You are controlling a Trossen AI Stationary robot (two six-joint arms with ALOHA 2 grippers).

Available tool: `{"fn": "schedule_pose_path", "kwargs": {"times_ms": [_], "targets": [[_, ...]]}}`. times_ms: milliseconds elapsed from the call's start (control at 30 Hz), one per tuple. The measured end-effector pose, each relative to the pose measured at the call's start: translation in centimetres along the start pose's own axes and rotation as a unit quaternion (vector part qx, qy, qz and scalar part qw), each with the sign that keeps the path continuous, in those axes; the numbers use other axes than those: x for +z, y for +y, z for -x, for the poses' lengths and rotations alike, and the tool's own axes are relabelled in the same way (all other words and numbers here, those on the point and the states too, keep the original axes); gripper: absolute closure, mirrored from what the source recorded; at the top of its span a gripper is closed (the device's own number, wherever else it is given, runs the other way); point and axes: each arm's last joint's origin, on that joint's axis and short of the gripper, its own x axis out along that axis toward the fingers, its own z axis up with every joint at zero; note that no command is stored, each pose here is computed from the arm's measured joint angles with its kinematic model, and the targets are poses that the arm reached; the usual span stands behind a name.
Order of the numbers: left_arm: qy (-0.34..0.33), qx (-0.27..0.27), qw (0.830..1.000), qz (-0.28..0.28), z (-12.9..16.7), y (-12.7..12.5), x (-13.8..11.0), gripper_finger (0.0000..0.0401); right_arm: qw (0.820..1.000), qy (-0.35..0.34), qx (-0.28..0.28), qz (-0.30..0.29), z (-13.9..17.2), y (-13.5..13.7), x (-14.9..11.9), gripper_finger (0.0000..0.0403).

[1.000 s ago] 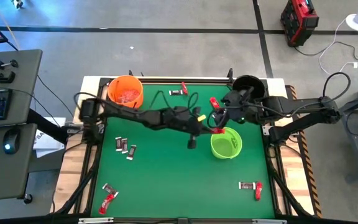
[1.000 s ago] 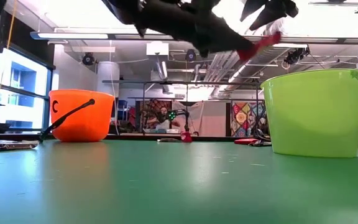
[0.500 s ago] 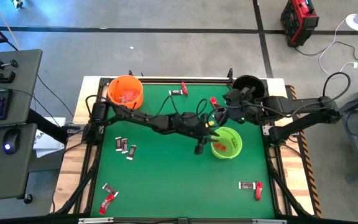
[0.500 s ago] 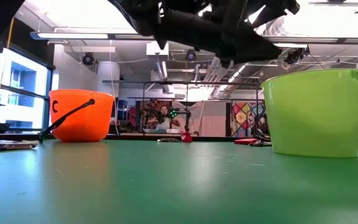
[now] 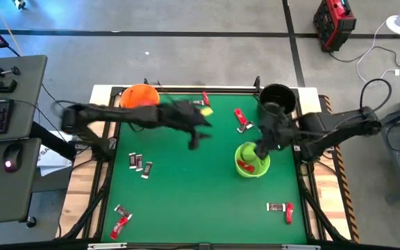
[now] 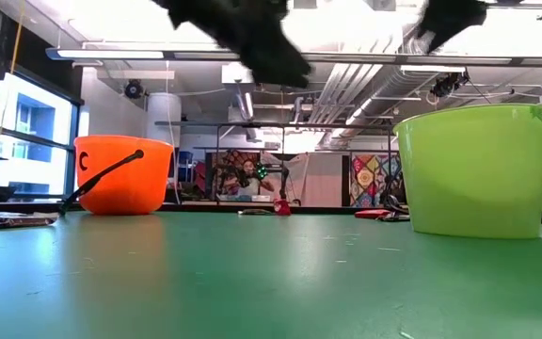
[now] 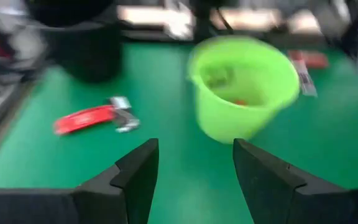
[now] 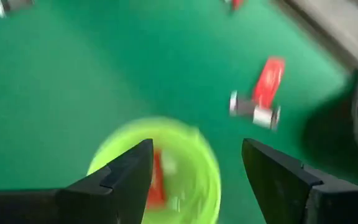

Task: Sort candy by brand, put in halloween buckets
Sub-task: Put the red chocolate bar into the green bucket

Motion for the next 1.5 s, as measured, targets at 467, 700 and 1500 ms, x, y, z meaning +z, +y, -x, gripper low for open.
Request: {"fn": "schedule_pose_path", "kwargs": {"times_ms": [467, 700, 1500], "targets": [[-0.199, 0.064, 0.956, 0.208, 10.8, 0.4, -6.7, 0.0204, 0.858, 0.472, 0.074, -0.190, -2.0, 4.9, -13.6, 0.0165], [-0.231, 0.055, 0.951, 0.197, 11.1, 0.1, -6.0, 0.0204, 0.797, 0.516, 0.023, -0.312, -7.5, 4.1, -18.6, 0.0165], [-0.252, 0.044, 0.941, 0.222, 11.3, 0.1, -5.7, 0.0204, 0.776, 0.549, -0.016, -0.309, -11.2, 2.2, -21.9, 0.0179]]}}
